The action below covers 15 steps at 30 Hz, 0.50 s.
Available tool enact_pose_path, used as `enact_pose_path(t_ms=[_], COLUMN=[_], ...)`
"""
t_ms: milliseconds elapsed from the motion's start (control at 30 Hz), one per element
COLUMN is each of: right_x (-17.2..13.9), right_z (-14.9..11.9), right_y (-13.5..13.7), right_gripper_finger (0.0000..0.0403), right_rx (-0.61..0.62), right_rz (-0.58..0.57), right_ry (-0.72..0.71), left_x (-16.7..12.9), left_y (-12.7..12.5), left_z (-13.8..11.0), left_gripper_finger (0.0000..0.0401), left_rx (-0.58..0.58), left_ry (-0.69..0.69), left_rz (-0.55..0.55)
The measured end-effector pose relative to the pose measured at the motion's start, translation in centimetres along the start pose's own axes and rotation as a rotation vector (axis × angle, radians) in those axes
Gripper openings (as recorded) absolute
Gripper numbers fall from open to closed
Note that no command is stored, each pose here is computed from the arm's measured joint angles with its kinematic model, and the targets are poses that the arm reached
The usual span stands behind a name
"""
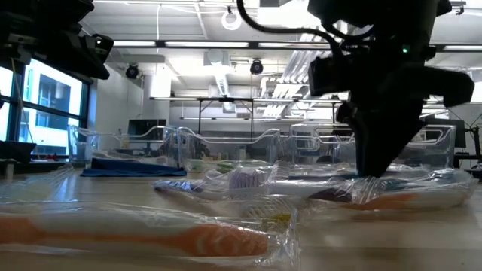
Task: Pick & Place Toothbrushes
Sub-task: Put the blue toothbrush into the right transparent bin
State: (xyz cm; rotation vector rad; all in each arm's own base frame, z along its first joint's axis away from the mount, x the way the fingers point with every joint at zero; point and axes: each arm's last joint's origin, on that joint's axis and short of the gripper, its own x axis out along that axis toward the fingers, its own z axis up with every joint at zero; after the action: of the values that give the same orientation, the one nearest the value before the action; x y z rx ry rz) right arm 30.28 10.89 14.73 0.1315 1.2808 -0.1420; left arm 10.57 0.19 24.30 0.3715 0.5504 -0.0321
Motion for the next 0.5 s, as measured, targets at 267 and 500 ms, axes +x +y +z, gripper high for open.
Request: enact_pose_path(t_ms=[267, 500], right_x=[-3.7, -8.3], right_z=[0.7, 1.3], right_y=[-1.0, -2.8], right_gripper_finger=[0.0030, 0.0027], right_rx=[0.051, 0.107], right_rz=[0.011, 0.003], right_ry=[-0.130, -0.308], left_x=[0.0, 0.0], left_y=[0.0, 0.0], left_z=[0.0, 0.0], left_gripper_finger=[0.0001, 0.0001], left_rx=[0.000, 0.000], left_ry=[0.004, 0.004], left_rz=[-0.001, -0.001])
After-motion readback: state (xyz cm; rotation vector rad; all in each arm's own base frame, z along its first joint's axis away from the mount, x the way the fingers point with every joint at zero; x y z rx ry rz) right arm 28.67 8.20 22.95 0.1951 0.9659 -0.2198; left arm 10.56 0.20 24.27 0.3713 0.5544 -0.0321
